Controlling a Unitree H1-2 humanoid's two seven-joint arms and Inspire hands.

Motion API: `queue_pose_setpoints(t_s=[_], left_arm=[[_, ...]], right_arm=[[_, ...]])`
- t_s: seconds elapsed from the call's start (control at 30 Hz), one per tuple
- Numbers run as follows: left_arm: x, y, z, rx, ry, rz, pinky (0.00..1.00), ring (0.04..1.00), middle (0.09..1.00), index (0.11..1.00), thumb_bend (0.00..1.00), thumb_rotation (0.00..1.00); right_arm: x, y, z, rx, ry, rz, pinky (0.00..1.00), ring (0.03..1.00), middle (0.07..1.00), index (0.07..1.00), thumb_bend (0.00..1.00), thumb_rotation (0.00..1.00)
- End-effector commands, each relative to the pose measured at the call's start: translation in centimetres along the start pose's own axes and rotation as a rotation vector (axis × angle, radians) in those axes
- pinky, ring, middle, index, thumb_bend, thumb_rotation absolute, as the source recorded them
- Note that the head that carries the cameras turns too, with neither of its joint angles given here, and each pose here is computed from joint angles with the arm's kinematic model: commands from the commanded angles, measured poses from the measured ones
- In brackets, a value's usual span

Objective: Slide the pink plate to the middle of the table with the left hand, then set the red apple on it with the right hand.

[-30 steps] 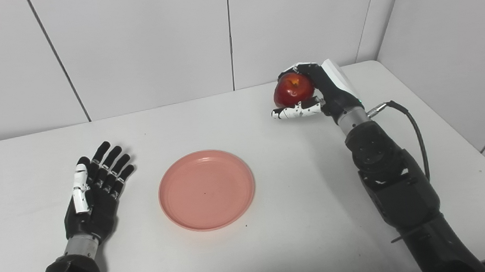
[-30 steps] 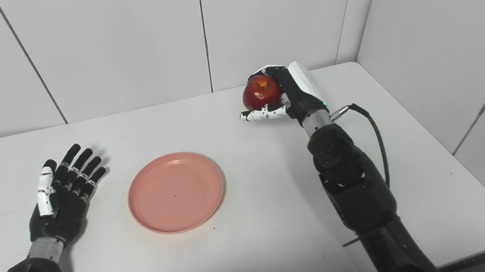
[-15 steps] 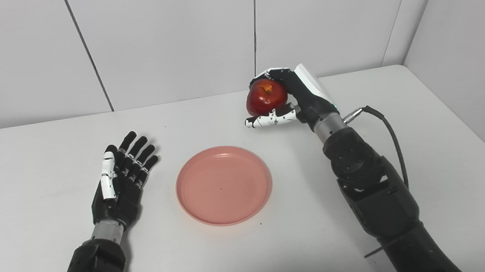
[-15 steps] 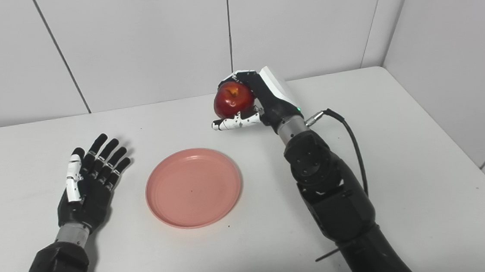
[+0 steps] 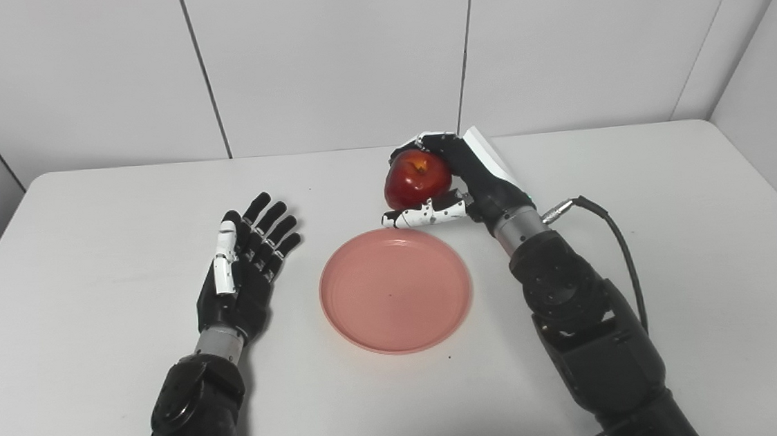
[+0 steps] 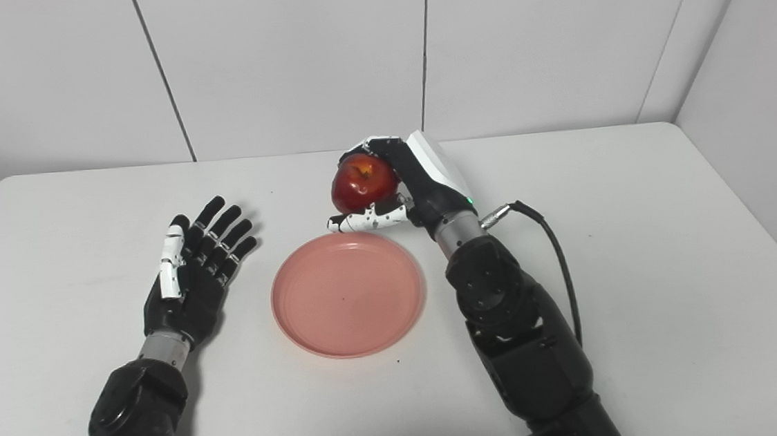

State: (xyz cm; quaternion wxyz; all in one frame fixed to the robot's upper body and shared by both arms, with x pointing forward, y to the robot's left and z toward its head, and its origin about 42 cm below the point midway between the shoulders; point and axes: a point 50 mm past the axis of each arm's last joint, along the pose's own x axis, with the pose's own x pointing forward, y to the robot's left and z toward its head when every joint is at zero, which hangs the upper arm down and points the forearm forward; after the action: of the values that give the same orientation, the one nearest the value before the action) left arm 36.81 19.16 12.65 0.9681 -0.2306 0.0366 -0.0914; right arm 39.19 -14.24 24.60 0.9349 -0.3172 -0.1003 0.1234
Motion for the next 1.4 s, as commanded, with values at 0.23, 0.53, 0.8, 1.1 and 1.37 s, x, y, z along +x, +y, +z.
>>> queue_pose_setpoints(t_s=[0.23,0.53,0.8,1.1,1.37], left_arm=[[-0.2,-0.3,-0.7,-0.004,0.035,0.047,0.85,0.858,0.867,0.845,0.35,1.00],[-0.2,-0.2,-0.6,0.010,0.022,0.054,0.86,0.862,0.871,0.851,0.35,1.00],[-0.2,-0.1,-0.4,0.005,0.019,0.054,0.87,0.867,0.875,0.857,0.36,1.00],[-0.2,-0.2,-0.3,0.002,0.019,0.065,0.87,0.862,0.872,0.855,0.35,1.00],[-0.2,-0.2,-0.3,0.000,0.016,0.060,0.87,0.865,0.876,0.858,0.35,1.00]], right_arm=[[1.0,1.8,1.2,0.015,-0.092,0.039,0.47,0.520,0.550,0.556,0.57,0.10],[0.4,3.5,0.0,0.016,-0.077,0.076,0.47,0.525,0.554,0.559,0.56,0.07],[-0.1,4.5,-1.3,0.031,-0.041,0.102,0.48,0.525,0.557,0.564,0.56,0.06],[-0.8,5.3,-2.9,0.018,-0.004,0.123,0.47,0.525,0.558,0.563,0.56,0.06],[-1.2,5.8,-3.6,0.006,-0.006,0.138,0.46,0.513,0.547,0.558,0.56,0.05]])
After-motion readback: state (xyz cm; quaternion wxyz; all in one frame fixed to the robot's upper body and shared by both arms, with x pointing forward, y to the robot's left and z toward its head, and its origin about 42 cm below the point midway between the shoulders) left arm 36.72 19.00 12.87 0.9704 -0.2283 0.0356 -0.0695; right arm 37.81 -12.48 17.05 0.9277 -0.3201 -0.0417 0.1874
